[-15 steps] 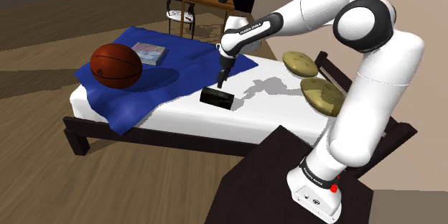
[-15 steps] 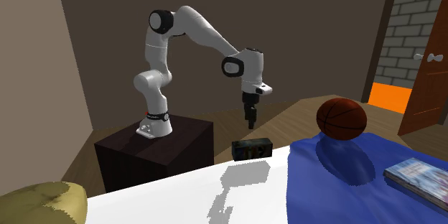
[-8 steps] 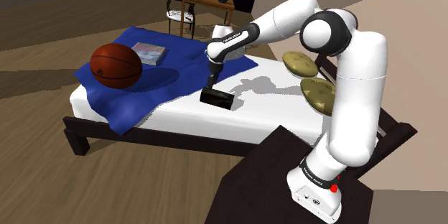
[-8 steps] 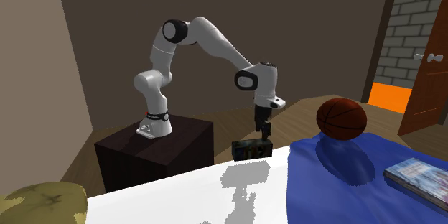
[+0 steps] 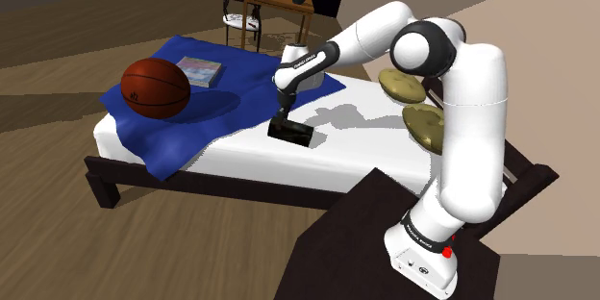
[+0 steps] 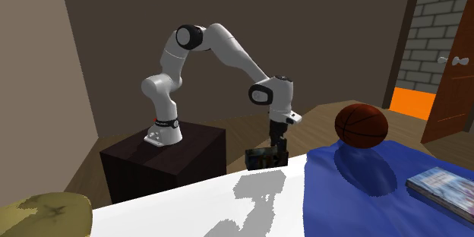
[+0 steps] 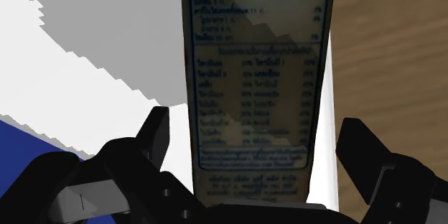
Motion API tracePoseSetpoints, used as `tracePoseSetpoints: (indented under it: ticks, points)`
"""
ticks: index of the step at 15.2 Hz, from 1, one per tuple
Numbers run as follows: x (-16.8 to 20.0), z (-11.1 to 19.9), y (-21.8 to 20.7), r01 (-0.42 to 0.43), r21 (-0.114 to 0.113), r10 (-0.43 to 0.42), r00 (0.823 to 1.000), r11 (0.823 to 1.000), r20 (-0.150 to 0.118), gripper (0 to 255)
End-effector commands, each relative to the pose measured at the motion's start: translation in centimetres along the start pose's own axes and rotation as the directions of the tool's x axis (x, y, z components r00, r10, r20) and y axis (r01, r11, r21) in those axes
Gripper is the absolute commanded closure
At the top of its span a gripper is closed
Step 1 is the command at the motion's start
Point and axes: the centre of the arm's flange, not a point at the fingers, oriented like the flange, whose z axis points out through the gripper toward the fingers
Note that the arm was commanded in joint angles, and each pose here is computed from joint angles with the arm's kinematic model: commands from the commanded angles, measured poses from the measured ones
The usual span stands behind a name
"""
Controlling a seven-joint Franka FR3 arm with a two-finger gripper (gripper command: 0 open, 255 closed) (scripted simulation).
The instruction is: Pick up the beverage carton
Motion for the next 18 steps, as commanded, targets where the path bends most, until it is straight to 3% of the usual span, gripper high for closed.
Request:
tracePoseSetpoints:
  ticks: [1,10,18]
  points:
    - [-0.1,0.2,0.0,0.0,0.0,0.0,1.0,1.0,0.0,255]
    - [0.0,0.1,0.1,0.0,0.0,0.0,1.0,1.0,-0.001,255]
    - [-0.1,-4.1,-0.1,0.0,0.0,0.0,1.0,1.0,-0.001,255]
